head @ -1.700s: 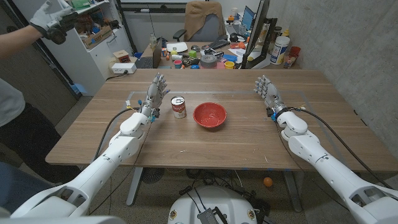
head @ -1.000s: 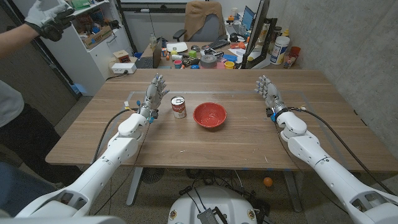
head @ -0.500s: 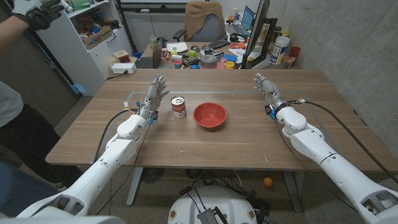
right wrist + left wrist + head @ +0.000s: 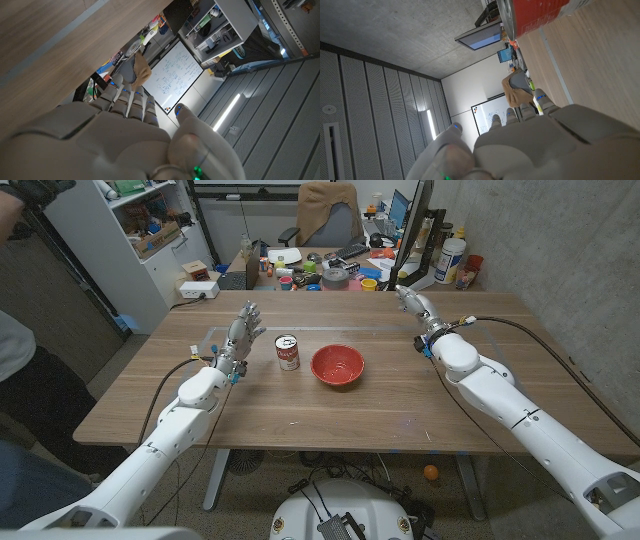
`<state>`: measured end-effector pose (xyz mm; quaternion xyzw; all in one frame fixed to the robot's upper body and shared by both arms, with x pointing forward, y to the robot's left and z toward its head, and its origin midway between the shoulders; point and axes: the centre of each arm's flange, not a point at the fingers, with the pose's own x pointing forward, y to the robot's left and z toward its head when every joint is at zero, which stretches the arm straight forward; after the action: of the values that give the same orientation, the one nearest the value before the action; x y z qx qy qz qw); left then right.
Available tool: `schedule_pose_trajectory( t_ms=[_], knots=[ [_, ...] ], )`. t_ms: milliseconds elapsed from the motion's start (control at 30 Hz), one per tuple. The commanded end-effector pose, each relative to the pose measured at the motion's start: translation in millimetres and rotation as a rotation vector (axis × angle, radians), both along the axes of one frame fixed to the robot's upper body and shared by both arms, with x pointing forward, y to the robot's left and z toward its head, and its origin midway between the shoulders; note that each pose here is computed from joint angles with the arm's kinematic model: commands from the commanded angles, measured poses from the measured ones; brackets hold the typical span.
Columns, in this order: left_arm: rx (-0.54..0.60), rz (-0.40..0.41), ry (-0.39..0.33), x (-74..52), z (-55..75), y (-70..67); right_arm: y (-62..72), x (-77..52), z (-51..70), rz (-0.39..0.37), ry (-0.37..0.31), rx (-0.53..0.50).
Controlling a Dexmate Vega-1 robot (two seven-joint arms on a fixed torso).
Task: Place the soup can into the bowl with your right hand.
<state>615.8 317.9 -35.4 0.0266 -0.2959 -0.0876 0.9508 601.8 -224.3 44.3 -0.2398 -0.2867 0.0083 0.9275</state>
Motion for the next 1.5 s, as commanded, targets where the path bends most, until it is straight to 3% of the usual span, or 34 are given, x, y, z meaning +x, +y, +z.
schedule_pose_trajectory(
  t_ms=[33,300,667,1133,1500],
  knots=[
    [-0.017,0.052,-0.003,-16.8,-1.2,24.7,48.5,-27.1,40.3,-0.114,-0.087,-0.176],
    [-0.026,0.094,-0.008,-34.0,-2.0,45.2,75.3,-42.2,51.9,-0.167,-0.138,-0.282],
    [-0.021,0.151,-0.005,-55.6,-3.8,71.2,115.4,-67.5,54.7,-0.215,-0.187,-0.394],
    [-0.021,0.153,-0.001,-58.0,-5.6,84.7,166.5,-83.9,56.5,-0.203,-0.251,-0.542],
    [-0.025,0.138,-0.003,-57.2,-8.2,85.4,206.1,-98.7,54.5,-0.125,-0.329,-0.672]
  ],
)
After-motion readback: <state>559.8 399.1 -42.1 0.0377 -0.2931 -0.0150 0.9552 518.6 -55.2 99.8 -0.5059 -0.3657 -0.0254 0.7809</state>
